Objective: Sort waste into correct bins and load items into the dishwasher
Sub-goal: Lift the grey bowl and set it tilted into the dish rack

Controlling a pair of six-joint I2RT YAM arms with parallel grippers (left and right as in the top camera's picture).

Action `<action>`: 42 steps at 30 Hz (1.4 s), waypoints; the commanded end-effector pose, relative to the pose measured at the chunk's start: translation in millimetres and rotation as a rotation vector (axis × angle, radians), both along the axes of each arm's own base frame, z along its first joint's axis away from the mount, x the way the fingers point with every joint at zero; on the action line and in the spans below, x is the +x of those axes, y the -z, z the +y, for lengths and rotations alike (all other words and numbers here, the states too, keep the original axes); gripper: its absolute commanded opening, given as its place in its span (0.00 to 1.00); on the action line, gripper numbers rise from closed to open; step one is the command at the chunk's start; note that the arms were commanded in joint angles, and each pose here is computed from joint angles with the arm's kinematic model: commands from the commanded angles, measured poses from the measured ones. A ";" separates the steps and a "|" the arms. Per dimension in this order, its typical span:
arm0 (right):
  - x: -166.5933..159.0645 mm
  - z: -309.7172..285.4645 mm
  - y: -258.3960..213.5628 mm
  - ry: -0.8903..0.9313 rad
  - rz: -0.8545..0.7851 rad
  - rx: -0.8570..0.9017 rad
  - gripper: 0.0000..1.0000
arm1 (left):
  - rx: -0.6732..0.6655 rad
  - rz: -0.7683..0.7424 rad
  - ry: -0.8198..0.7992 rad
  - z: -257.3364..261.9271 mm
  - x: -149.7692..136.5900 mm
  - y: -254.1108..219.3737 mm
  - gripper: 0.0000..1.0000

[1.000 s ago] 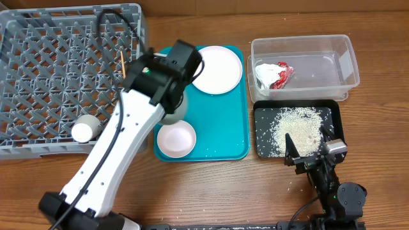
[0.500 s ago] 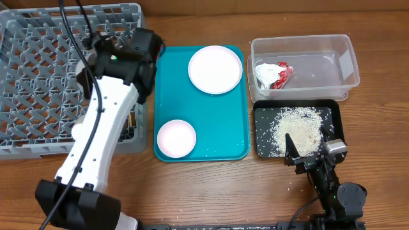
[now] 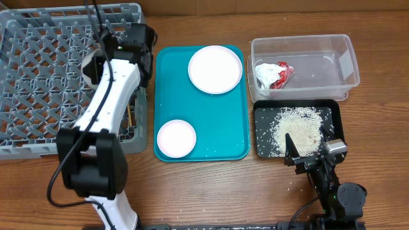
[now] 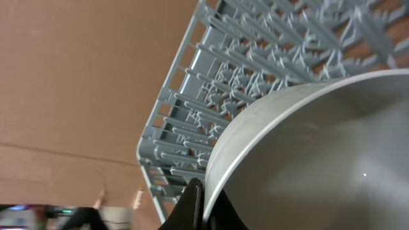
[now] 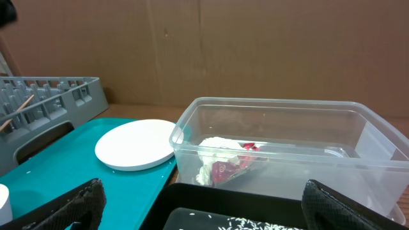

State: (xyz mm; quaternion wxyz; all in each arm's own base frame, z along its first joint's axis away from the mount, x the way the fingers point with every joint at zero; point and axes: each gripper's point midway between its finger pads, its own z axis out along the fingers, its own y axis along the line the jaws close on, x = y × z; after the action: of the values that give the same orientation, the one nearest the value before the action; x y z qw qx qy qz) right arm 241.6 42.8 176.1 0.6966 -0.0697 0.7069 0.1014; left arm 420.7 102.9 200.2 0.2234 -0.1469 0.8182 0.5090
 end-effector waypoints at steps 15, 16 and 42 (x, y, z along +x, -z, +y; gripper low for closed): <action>0.1 -1.1 0.8 0.005 -0.008 0.003 1.00 | 0.042 0.127 0.016 2.8 -0.4 18.3 0.04; 0.1 -1.1 0.7 0.005 -0.008 0.003 1.00 | 0.048 0.130 0.015 3.2 -0.8 18.3 0.04; 0.1 -1.1 0.8 0.005 -0.008 0.003 1.00 | 0.125 0.241 0.046 1.6 5.6 32.5 0.04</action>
State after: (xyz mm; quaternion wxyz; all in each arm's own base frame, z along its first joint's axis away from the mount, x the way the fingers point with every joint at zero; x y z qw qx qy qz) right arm 241.6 42.8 176.2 0.6967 -0.0698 0.7067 0.1012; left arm 427.0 108.9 183.9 0.1640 -0.0734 0.8016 0.5702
